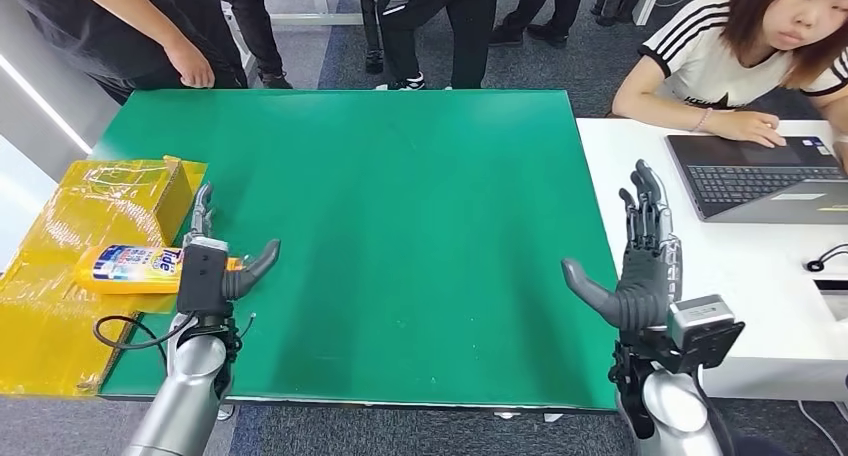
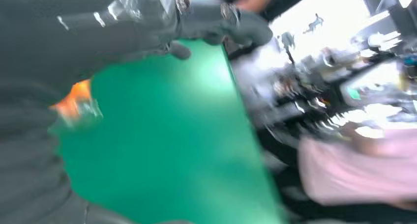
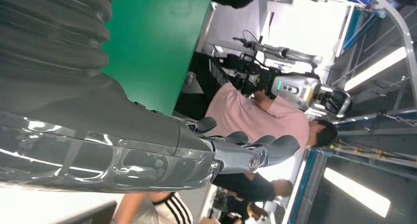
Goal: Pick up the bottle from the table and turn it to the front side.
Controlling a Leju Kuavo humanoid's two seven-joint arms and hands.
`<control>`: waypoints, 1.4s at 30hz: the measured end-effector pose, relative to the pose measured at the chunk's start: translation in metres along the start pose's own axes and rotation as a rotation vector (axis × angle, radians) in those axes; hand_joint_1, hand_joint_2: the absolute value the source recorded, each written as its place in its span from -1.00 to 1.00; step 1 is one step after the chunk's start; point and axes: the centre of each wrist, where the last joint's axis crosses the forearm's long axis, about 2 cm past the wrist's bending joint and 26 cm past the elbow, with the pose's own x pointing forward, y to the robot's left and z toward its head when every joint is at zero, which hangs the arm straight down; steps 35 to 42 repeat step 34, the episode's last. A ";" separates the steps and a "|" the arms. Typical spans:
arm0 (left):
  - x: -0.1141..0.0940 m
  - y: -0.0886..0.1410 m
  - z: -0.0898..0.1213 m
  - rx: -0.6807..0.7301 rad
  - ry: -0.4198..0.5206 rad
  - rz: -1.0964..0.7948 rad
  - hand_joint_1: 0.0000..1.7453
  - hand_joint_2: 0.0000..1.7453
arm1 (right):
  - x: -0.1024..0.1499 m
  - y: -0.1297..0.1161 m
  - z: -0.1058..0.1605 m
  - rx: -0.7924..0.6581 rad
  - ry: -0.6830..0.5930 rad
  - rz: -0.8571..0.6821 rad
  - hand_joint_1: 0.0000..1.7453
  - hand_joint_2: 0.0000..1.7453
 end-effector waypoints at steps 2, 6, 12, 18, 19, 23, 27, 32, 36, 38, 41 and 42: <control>0.023 -0.023 -0.004 -0.068 0.007 0.170 -1.00 1.00 | -0.004 0.011 0.005 0.007 0.026 -0.032 -1.00 1.00; 0.067 -0.065 -0.007 -0.218 -0.003 0.443 -1.00 1.00 | -0.006 0.037 0.031 0.013 0.086 -0.089 -1.00 1.00; 0.092 -0.077 -0.006 -0.281 -0.068 0.528 -1.00 1.00 | 0.000 0.055 0.055 -0.004 0.134 -0.115 -1.00 1.00; 0.099 -0.077 -0.001 -0.335 -0.088 0.535 -1.00 1.00 | 0.005 0.067 0.060 -0.016 0.163 -0.145 -1.00 1.00; 0.099 -0.077 0.001 -0.338 -0.088 0.525 -1.00 1.00 | 0.006 0.068 0.061 -0.019 0.167 -0.150 -1.00 1.00; 0.098 -0.077 0.002 -0.316 -0.096 0.459 -0.97 1.00 | 0.008 0.073 0.063 -0.028 0.180 -0.157 0.00 1.00; 0.096 -0.073 0.001 -0.266 -0.097 0.405 0.51 1.00 | 0.009 0.073 0.065 -0.055 0.189 -0.171 1.00 1.00; 0.092 -0.068 0.003 -0.207 -0.081 0.381 1.00 1.00 | 0.008 0.071 0.066 -0.093 0.197 -0.200 1.00 1.00; 0.090 -0.067 0.004 -0.185 -0.076 0.370 1.00 1.00 | 0.008 0.070 0.067 -0.101 0.198 -0.207 1.00 1.00; 0.090 -0.067 0.004 -0.185 -0.076 0.370 1.00 1.00 | 0.008 0.070 0.067 -0.101 0.198 -0.207 1.00 1.00; 0.090 -0.067 0.004 -0.185 -0.076 0.370 1.00 1.00 | 0.008 0.070 0.067 -0.101 0.198 -0.207 1.00 1.00; 0.090 -0.067 0.004 -0.185 -0.076 0.370 1.00 1.00 | 0.008 0.070 0.067 -0.101 0.198 -0.207 1.00 1.00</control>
